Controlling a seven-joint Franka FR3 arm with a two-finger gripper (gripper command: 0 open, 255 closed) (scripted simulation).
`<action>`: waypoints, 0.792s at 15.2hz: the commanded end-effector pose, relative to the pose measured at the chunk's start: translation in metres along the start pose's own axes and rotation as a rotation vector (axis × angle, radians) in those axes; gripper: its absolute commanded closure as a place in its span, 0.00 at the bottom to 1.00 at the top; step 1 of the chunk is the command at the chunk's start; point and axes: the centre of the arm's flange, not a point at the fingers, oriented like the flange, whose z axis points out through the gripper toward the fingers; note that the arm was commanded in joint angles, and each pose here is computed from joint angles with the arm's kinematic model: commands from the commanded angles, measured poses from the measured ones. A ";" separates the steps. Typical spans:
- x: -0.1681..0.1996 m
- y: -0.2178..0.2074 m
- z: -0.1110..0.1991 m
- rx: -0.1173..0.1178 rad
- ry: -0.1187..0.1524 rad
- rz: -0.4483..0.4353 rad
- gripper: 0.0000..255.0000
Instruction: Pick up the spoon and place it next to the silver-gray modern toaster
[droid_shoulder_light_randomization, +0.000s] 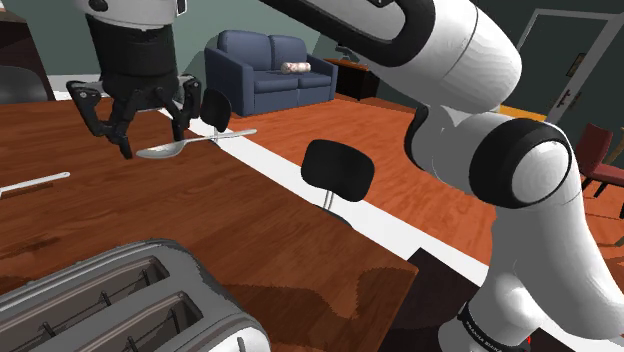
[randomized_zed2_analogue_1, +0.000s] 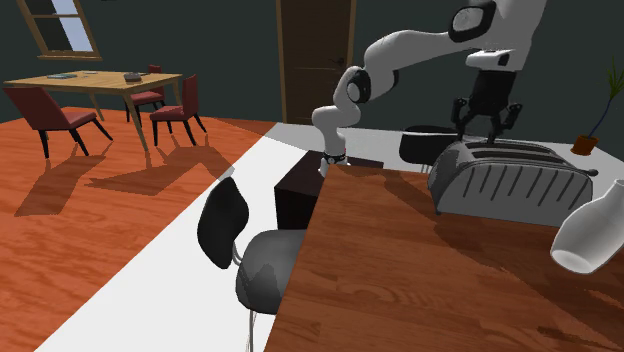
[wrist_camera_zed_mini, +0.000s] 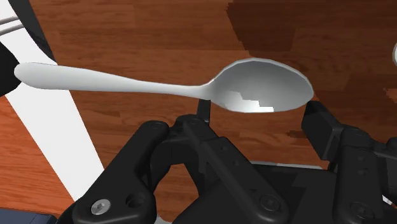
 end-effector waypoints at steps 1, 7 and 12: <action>-0.012 -0.016 0.003 0.006 -0.003 -0.008 1.00; -0.017 -0.018 0.034 0.006 -0.003 -0.008 1.00; -0.021 -0.019 0.060 0.006 -0.003 -0.008 1.00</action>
